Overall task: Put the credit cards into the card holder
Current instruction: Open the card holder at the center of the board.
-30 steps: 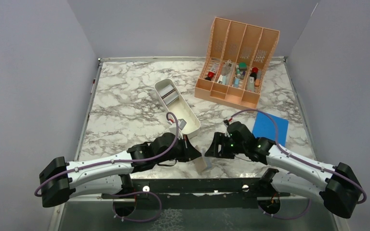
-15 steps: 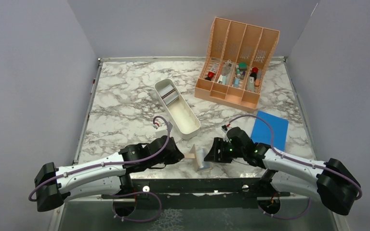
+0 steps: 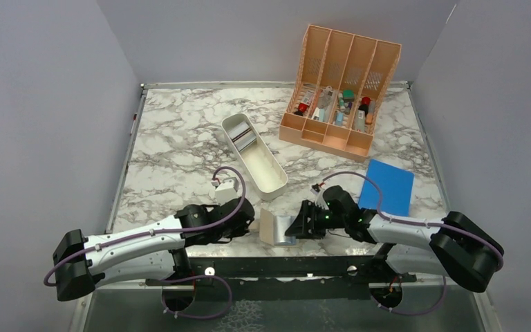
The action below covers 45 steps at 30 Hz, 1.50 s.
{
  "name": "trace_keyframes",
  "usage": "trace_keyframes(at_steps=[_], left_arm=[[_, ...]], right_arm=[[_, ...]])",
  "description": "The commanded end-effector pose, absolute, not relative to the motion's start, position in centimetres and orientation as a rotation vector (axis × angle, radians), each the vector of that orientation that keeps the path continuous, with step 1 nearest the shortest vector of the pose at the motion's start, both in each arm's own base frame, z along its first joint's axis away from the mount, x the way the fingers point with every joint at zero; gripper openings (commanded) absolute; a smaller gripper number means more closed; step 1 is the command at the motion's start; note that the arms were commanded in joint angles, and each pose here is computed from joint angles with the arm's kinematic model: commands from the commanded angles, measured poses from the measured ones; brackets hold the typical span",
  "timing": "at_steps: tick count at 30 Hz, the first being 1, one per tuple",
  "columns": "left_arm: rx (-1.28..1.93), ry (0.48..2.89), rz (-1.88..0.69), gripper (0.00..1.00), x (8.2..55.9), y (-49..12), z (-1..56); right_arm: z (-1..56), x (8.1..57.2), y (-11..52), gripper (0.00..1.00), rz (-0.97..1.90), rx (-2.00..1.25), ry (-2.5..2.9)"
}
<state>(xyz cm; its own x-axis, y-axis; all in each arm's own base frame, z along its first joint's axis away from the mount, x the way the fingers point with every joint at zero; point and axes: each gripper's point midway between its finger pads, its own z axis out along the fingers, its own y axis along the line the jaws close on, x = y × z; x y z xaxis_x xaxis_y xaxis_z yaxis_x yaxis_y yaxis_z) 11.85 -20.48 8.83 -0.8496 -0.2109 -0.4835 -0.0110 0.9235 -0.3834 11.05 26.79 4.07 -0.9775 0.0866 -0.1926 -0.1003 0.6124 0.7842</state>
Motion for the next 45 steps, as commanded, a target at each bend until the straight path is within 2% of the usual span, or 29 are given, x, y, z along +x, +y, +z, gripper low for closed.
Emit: trace_keyframes(at_steps=[1, 12, 19, 26, 29, 34, 36, 39, 45], left_arm=[[-0.181, 2.519, -0.412, 0.05, 12.6, -19.2, 8.9], [-0.141, 2.569, -0.31, 0.09, 12.3, -18.8, 7.2], [-0.069, 2.609, -0.361, 0.11, 11.9, -20.5, 5.9], [0.014, 2.655, -0.453, 0.17, 11.2, -22.8, 4.8], [0.022, 2.669, -0.44, 0.17, 11.2, -23.0, 4.2], [0.025, 2.679, -0.434, 0.17, 11.1, -23.0, 4.0], [0.017, 2.672, -0.452, 0.19, 11.1, -23.1, 4.3], [0.012, 2.652, -0.465, 0.2, 11.3, -23.0, 4.7], [-0.019, 2.656, -0.449, 0.2, 11.6, -21.7, 4.1]], right_arm=[[6.5, 11.0, 28.7, 0.59, 1.468, -0.068, 2.546], [8.9, 11.7, 29.9, 0.54, 1.556, -0.076, 2.459], [10.3, 11.3, 30.5, 0.42, 1.649, -0.162, 2.388], [8.4, 12.3, 29.3, 0.31, 1.448, -0.135, 2.465], [8.9, 12.2, 29.2, 0.32, 1.444, -0.154, 2.454], [7.4, 14.1, 26.5, 0.53, 1.124, -0.065, 2.532], [6.9, 14.5, 25.4, 0.58, 1.03, -0.046, 2.537], [6.6, 14.6, 25.1, 0.58, 1.006, -0.044, 2.542], [4.5, 14.6, 25.6, 0.5, 1.005, -0.016, 2.598]])
